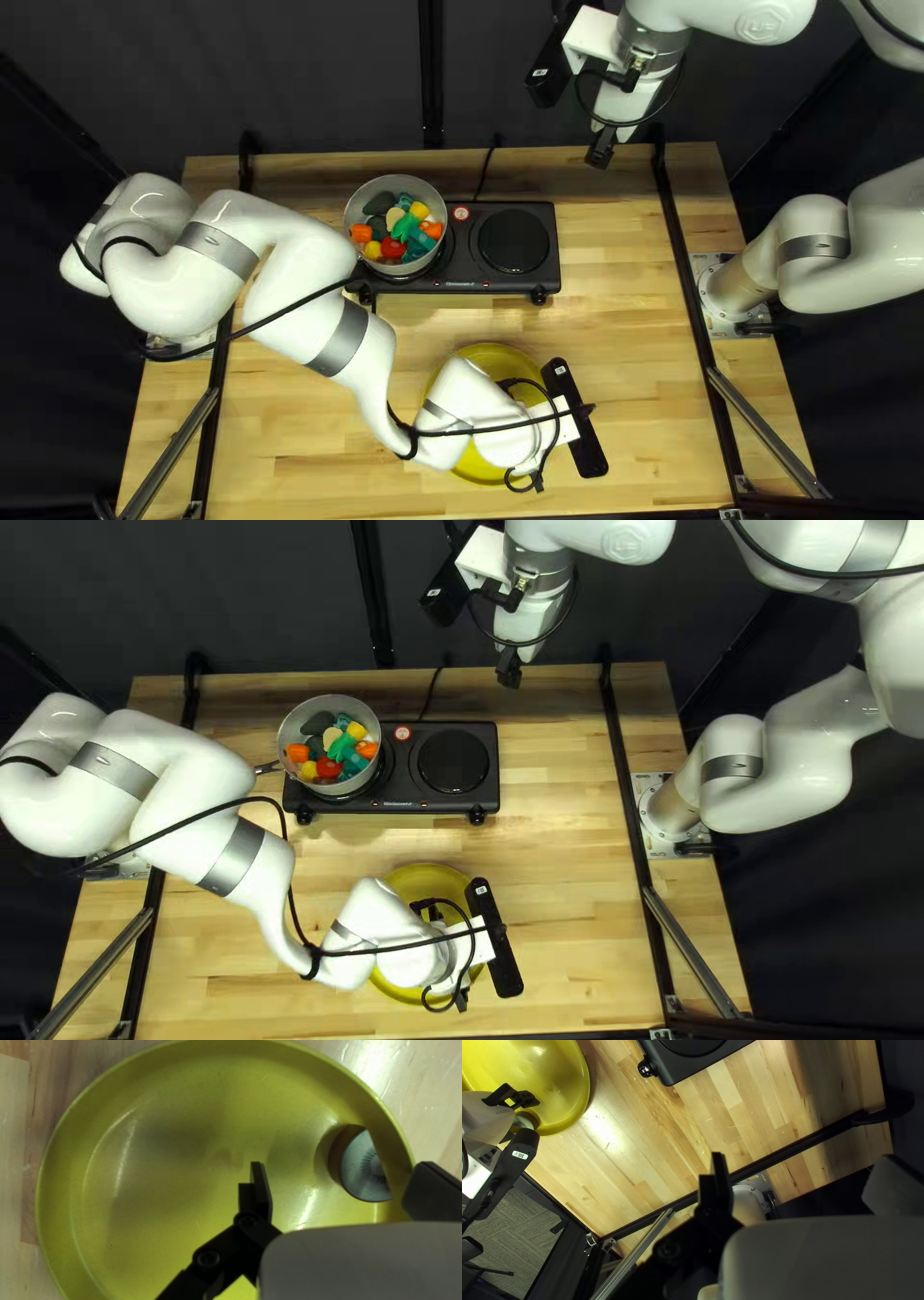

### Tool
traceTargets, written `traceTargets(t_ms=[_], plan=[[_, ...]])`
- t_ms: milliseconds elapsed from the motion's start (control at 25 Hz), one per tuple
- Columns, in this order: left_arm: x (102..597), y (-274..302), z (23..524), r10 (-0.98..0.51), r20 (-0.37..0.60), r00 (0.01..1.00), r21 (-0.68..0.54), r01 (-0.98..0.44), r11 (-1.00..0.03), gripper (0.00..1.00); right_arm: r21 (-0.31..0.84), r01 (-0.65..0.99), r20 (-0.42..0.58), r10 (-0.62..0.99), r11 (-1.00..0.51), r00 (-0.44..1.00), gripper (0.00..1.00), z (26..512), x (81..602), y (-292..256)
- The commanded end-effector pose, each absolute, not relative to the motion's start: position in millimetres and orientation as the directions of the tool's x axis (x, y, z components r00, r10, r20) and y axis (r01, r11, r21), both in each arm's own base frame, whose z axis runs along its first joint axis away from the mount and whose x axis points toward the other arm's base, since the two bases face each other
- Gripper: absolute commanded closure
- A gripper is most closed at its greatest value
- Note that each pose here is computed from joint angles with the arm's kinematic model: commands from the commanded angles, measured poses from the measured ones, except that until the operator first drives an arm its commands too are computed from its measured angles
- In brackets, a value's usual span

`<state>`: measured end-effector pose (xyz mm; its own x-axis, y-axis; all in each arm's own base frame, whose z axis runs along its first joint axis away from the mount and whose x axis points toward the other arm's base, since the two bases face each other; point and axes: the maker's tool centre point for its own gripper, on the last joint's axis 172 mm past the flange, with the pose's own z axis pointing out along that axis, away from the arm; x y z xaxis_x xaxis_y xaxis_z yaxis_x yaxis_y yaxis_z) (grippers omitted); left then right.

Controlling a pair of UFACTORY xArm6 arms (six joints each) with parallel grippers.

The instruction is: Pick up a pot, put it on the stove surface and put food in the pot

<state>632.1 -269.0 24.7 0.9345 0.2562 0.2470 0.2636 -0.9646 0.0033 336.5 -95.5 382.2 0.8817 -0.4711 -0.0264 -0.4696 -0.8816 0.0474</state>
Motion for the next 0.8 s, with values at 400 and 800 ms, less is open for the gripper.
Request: traceTargets(t_ms=[400, 800], plan=[[635.2, -272.1, 22.0, 0.253, 0.26, 0.932, 0.018, 0.257, -0.966, 0.0, 0.047, -0.47, -0.026, -0.471, -0.882, 0.882, 0.0, 382.2, 336.5, -95.5], [634.8, -269.9, 20.1, 0.255, 0.259, 0.932, 0.017, 0.26, -0.966, 0.0, 0.047, -0.47, -0.026, -0.471, -0.882, 0.882, 0.0, 382.2, 336.5, -95.5]])
